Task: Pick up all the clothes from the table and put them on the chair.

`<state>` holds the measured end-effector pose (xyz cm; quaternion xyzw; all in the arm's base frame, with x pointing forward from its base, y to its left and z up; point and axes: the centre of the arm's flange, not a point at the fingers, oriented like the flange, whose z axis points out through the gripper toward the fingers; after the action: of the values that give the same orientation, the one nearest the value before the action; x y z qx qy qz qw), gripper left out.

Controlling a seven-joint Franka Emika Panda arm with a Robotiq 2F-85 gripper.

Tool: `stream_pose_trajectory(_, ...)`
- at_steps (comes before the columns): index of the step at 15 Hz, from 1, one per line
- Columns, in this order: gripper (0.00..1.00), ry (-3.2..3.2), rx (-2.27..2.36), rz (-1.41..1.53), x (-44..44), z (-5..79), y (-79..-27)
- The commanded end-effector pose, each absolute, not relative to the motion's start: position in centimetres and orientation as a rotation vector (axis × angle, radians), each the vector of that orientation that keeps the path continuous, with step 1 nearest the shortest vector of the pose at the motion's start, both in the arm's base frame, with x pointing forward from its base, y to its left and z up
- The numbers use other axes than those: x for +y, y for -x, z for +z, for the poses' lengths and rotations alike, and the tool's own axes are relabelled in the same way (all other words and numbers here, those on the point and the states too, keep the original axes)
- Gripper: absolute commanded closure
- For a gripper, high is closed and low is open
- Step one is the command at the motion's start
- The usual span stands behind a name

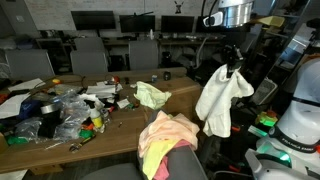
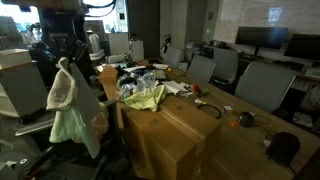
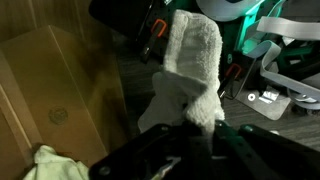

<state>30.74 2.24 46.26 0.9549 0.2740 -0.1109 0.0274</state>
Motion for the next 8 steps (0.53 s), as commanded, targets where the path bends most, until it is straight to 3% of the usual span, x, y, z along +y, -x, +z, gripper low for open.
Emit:
stream_pose_trajectory(1, 0.98, -2.896, 0.997, -0.401, 5.0, 47.4, -31.0)
stream_pose_trajectory(8, 0.98, -2.747, 1.277, -0.561, 9.4, 47.1, -31.9)
